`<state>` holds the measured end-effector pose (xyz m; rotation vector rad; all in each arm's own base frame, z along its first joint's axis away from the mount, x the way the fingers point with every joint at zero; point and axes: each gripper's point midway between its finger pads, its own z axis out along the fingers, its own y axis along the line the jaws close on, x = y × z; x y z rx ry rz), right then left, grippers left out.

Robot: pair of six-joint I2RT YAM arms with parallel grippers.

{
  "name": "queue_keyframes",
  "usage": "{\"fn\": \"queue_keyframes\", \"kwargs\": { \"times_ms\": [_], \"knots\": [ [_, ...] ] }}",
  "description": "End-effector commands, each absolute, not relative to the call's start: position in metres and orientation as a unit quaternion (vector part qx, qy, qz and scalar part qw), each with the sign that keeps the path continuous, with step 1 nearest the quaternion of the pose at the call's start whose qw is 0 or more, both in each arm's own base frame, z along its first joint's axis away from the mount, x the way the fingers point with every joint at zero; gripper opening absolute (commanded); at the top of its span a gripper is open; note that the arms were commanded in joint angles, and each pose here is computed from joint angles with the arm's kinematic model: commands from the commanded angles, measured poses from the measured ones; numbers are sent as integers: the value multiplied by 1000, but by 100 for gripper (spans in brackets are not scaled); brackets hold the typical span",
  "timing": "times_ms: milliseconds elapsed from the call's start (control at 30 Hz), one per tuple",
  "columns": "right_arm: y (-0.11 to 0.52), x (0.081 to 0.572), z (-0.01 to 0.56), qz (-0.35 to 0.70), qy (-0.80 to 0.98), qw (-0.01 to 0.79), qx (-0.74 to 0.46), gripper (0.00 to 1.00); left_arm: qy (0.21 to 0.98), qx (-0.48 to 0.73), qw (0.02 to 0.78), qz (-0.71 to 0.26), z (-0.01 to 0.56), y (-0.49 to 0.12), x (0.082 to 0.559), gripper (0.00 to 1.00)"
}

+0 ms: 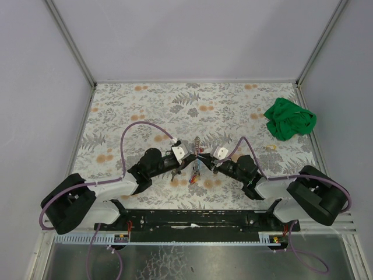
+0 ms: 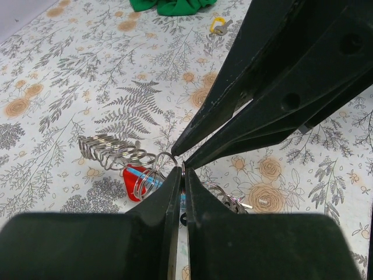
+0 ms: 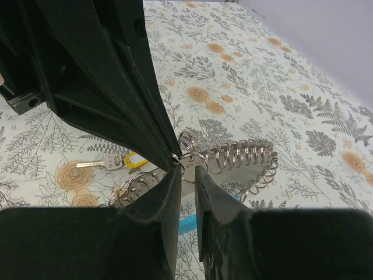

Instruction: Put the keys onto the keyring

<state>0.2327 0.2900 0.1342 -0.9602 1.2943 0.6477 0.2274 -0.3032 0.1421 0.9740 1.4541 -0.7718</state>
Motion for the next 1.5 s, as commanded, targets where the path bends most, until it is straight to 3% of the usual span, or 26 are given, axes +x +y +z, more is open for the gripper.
{"fn": "queue_keyframes", "kwargs": {
  "times_ms": [0,500,933,1300,1467],
  "knots": [
    [300,232,164,314,533,677,-400,23,588,408,609,-342,168,-313,230,1],
    [304,228,162,323,515,680,-410,26,537,438,617,-372,173,-315,209,0],
    [296,224,174,377,480,674,-416,1,497,472,614,-392,172,-316,192,0],
    [285,233,167,306,504,658,-468,0,516,461,621,-367,169,-305,202,21],
    [281,235,165,274,513,640,-502,0,521,466,618,-360,166,-300,205,25]
  ]
}}
